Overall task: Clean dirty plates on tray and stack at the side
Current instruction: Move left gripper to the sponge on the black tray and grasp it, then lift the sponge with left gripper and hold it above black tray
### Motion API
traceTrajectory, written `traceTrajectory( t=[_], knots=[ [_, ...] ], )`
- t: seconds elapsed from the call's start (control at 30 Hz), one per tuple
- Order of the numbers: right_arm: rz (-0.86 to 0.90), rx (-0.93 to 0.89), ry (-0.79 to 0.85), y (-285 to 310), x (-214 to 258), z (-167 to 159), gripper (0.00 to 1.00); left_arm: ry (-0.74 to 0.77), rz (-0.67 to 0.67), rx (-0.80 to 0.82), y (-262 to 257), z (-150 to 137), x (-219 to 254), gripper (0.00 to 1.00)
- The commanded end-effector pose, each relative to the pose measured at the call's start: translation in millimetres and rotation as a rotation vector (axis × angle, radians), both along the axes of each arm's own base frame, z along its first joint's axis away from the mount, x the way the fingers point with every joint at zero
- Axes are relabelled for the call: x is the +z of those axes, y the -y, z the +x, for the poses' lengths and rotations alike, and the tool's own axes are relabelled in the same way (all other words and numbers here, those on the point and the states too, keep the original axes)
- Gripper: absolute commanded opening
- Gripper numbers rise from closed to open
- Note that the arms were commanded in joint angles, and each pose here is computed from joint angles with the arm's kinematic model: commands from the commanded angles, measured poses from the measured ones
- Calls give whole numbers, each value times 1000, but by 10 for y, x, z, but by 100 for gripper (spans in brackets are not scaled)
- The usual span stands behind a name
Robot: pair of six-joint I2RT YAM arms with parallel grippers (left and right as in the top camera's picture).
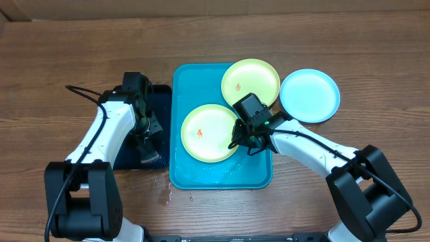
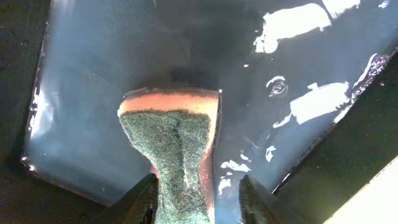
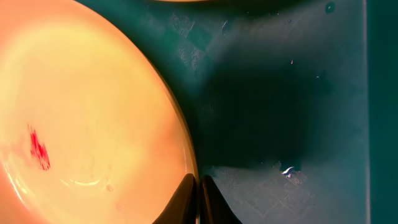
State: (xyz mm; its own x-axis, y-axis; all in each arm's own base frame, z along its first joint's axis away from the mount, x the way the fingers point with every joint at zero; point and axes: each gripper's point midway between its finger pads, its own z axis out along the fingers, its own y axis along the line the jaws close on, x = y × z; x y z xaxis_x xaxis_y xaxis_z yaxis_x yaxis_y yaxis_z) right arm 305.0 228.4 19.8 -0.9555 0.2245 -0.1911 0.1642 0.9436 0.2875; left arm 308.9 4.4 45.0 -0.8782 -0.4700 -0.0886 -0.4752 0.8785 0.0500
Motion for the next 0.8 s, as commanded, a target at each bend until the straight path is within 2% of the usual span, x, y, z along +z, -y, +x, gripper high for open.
traceTrajectory(
  t=[0.0,0.17,0.43,0.63,0.77],
  knots=[
    [-11,2,0,1,-39,-10,5,6,18,24,-40,28,16,40],
    [-11,2,0,1,-40,-11,5,-22,26,39,-56,-88,-104,33],
    [-10,2,0,0,-39,-10,5,-28,27,43,-60,-212,-338,30],
    [-11,2,-1,1,-40,-11,5,13,26,41,-59,-111,-334,5],
    [-10,1,1,0,-39,-9,5,57,40,19,-81,29,-260,4]
  ],
)
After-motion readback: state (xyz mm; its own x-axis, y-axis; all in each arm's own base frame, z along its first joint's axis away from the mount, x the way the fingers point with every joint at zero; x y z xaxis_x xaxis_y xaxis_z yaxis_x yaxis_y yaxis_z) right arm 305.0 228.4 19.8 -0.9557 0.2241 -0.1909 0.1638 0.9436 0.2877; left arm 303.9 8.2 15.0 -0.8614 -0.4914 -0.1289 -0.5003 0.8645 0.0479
